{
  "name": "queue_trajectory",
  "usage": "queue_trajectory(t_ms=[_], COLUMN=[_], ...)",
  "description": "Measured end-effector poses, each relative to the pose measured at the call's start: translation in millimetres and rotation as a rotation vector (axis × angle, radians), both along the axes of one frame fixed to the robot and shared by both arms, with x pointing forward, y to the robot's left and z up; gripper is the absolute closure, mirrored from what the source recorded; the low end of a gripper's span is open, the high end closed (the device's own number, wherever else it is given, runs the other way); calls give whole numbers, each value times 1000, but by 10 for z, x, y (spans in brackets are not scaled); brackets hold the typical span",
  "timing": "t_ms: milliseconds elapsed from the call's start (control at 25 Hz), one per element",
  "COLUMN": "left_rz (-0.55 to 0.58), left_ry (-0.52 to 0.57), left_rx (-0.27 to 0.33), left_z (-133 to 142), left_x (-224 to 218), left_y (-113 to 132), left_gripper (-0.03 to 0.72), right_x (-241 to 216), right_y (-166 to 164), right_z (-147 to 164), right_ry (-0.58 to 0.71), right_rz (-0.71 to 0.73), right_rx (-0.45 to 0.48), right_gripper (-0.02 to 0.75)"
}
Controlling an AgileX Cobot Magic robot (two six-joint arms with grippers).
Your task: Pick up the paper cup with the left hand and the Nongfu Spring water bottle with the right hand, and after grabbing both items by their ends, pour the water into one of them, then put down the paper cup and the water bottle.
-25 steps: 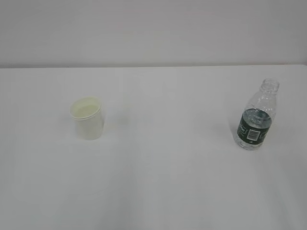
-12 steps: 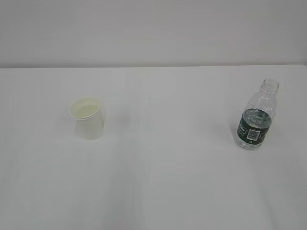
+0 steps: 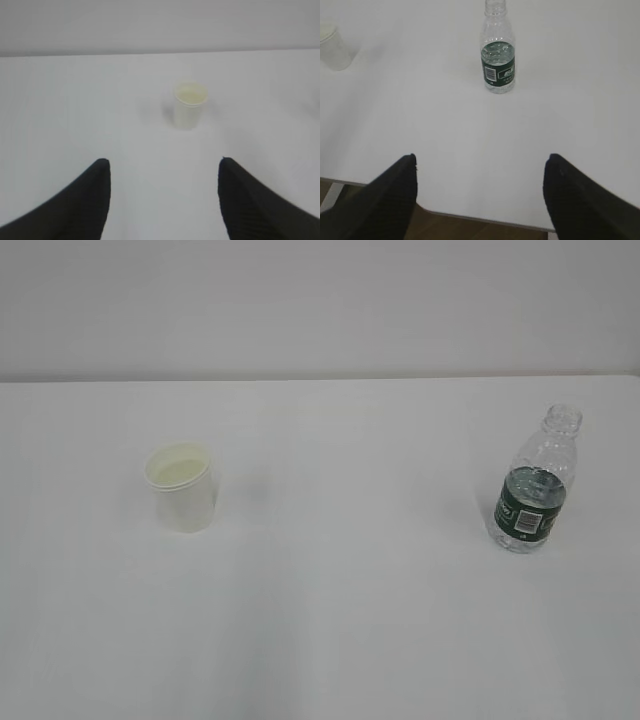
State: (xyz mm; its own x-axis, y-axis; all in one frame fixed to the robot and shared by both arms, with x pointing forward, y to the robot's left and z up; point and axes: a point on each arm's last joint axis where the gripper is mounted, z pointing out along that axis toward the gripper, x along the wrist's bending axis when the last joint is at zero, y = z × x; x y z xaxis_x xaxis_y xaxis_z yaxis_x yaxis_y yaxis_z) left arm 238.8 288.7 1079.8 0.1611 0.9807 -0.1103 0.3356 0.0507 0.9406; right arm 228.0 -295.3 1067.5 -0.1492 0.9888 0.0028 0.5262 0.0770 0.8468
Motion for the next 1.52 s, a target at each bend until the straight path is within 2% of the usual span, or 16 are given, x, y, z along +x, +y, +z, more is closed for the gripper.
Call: queue_trajectory(t_ms=[240,760,1520], left_rz=[-24,-12,-4], left_ry=[115,139,167], left_rx=[33,64,84], left_z=[-93,-141,-187], left_x=[-50,-38,-33], left_y=[-8,12,26], left_gripper=[206,222,228], right_x=[-73,6,58], right_y=[-50,-52,-59], right_z=[-2,-196,-236], right_ry=[-35,41,22], right_rz=[-29,-33,-41], right_rx=[-40,-57,-70], right_gripper=[150,150,150])
